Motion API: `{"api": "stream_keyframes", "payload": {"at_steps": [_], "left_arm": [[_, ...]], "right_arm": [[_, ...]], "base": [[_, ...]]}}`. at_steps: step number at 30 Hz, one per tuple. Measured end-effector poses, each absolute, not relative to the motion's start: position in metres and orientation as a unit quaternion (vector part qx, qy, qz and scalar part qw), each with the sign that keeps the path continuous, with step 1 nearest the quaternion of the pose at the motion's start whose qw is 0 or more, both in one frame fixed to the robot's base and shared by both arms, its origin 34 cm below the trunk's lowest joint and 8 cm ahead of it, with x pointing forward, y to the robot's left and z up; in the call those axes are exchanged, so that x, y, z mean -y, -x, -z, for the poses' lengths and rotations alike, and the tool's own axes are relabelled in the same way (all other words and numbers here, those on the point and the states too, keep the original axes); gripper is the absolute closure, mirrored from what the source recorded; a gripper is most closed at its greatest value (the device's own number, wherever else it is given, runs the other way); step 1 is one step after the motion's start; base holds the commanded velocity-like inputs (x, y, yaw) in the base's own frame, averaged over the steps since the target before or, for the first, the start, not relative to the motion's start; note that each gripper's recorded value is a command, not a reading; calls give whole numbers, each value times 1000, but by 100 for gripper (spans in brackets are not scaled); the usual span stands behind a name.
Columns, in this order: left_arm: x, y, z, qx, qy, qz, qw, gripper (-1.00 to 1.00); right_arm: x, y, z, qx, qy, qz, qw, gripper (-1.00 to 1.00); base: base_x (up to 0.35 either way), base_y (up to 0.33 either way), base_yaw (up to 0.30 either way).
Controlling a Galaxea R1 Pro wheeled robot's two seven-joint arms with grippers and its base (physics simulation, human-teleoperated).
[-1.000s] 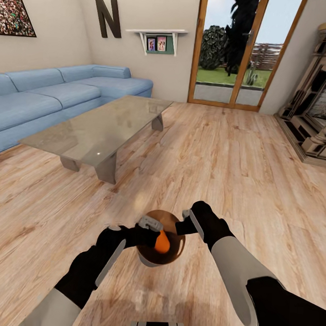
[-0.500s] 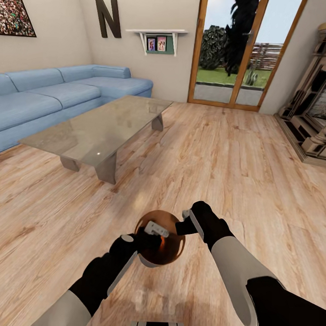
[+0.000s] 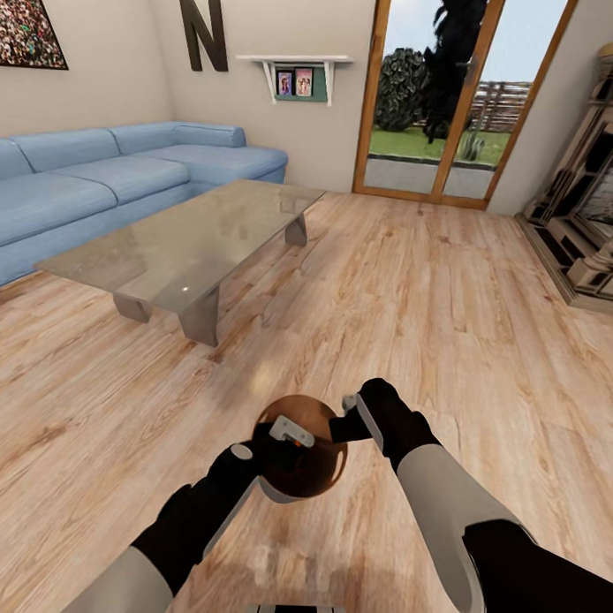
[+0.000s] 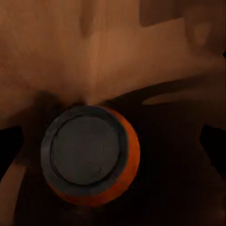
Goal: Put the three can of soda from the living room inside the tash can in the kitchen.
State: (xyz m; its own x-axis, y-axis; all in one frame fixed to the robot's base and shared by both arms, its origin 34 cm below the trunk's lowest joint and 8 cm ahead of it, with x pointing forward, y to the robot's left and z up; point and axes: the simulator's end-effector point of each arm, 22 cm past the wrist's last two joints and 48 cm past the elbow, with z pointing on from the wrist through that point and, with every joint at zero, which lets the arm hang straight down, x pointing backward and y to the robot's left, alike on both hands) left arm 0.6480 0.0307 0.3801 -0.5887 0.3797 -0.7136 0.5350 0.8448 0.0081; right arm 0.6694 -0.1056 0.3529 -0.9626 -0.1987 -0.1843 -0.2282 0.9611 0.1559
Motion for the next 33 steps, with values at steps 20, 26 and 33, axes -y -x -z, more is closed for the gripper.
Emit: {"api": "stream_keyframes", "payload": {"at_steps": [20, 26, 33], "left_arm": [[-19, -669, -444, -850, -257, 121, 443, -100], [-16, -664, -501, -818, -256, 143, 495, -100], [-91, -678, -505, -819, -233, 96, 515, -100]], "right_arm": [[112, -668, -349, -987, 116, -73, 81, 100], [107, -664, -348, -987, 109, -86, 76, 100], [108, -663, -347, -988, 109, -84, 75, 100]], "base": [[0, 0, 0], [0, 0, 0], [0, 0, 0]]}}
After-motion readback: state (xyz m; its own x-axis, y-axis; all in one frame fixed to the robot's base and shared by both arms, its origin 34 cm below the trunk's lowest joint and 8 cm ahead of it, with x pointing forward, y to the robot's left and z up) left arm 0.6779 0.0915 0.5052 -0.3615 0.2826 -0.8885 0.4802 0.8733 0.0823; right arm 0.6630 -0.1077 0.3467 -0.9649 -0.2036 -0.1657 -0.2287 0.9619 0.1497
